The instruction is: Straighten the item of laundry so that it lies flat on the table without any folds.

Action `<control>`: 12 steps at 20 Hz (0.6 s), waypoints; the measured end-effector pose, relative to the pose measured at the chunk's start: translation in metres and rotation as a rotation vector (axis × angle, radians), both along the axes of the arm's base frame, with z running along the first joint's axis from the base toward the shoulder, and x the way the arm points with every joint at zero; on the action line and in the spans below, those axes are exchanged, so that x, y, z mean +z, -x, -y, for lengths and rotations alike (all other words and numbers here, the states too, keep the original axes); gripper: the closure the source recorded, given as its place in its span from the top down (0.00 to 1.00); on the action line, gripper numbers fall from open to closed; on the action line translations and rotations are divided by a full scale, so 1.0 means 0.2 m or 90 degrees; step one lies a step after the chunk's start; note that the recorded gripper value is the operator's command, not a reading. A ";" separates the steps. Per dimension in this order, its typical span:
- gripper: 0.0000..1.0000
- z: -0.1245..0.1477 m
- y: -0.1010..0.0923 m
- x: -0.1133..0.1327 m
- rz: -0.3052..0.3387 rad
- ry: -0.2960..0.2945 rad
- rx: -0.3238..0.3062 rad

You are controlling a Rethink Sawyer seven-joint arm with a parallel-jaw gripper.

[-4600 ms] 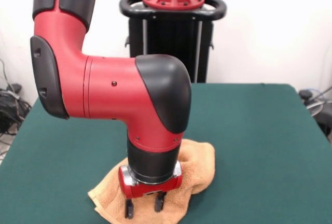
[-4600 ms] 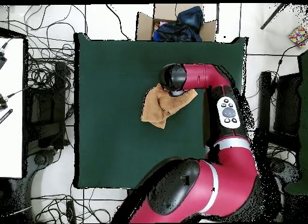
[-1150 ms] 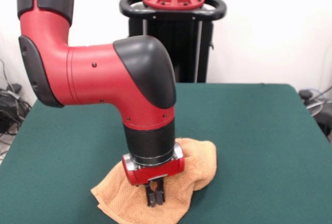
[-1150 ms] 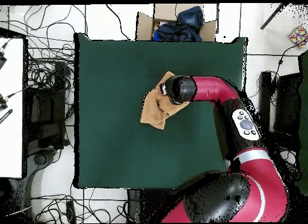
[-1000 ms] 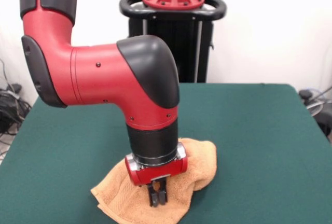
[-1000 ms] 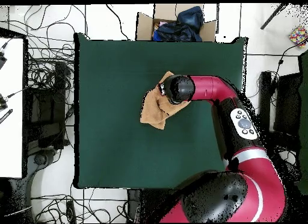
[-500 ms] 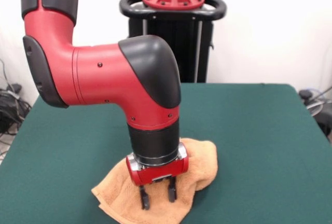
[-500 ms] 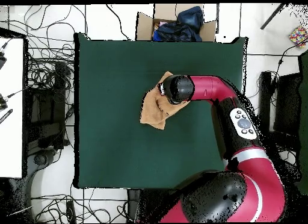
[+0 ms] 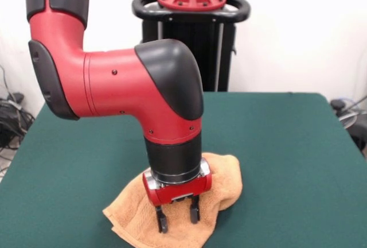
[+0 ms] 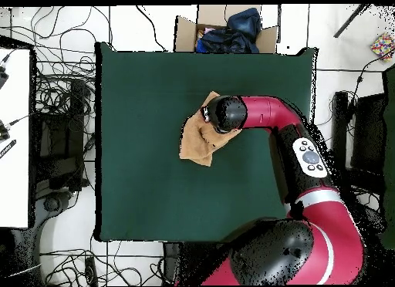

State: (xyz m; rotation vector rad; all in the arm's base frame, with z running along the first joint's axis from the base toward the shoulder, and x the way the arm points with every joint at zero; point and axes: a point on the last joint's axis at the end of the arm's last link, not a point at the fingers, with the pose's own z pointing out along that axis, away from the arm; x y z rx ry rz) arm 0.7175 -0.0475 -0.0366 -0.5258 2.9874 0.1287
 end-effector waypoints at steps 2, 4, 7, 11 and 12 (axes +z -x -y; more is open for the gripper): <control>1.00 -0.03 0.00 0.00 0.000 0.000 0.005; 1.00 -0.05 -0.01 0.01 0.001 0.001 0.010; 1.00 -0.09 -0.01 0.04 0.004 0.004 0.021; 1.00 -0.16 0.02 0.14 0.004 0.010 0.041; 1.00 -0.17 0.03 0.16 0.004 0.010 0.045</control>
